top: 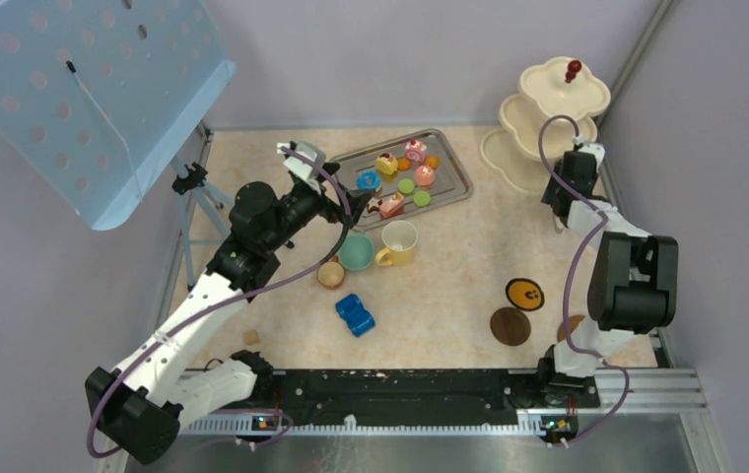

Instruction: Serve the afternoon tea

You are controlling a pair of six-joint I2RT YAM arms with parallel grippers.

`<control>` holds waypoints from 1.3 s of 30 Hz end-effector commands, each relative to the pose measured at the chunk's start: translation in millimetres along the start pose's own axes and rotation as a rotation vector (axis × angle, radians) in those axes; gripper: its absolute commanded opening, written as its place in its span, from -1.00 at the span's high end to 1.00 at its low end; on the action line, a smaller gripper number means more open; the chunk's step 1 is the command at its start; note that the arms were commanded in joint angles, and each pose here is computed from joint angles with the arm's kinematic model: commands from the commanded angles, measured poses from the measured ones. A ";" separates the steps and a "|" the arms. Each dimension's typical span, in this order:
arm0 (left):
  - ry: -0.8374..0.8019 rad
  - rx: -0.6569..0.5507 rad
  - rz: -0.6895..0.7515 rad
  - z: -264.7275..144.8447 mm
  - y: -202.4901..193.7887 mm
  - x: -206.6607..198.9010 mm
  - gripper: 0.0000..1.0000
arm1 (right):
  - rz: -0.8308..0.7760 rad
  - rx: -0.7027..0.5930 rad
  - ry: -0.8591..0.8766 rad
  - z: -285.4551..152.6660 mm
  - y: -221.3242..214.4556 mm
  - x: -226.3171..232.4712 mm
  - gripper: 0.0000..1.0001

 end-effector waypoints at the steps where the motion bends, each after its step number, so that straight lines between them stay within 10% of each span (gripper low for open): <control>1: -0.019 -0.019 0.008 2.0 4.6 -4.4 -0.97 | 0.005 -0.092 0.002 13.1 21.3 3.4 0.44; 39: -0.032 -0.010 -0.004 4.7 0.3 -6.1 -0.97 | -0.045 -0.064 0.084 36.9 26.7 24.1 0.07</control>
Point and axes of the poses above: each gripper's point midway between its finger pads, its own z axis out along the fingers, its own x axis along the line the jaws close on, y = z × x, the point moved 1 cm from there along -z, back along the fingers, and after that the axes turned 5 degrees about -z, right-handed, at the moved point
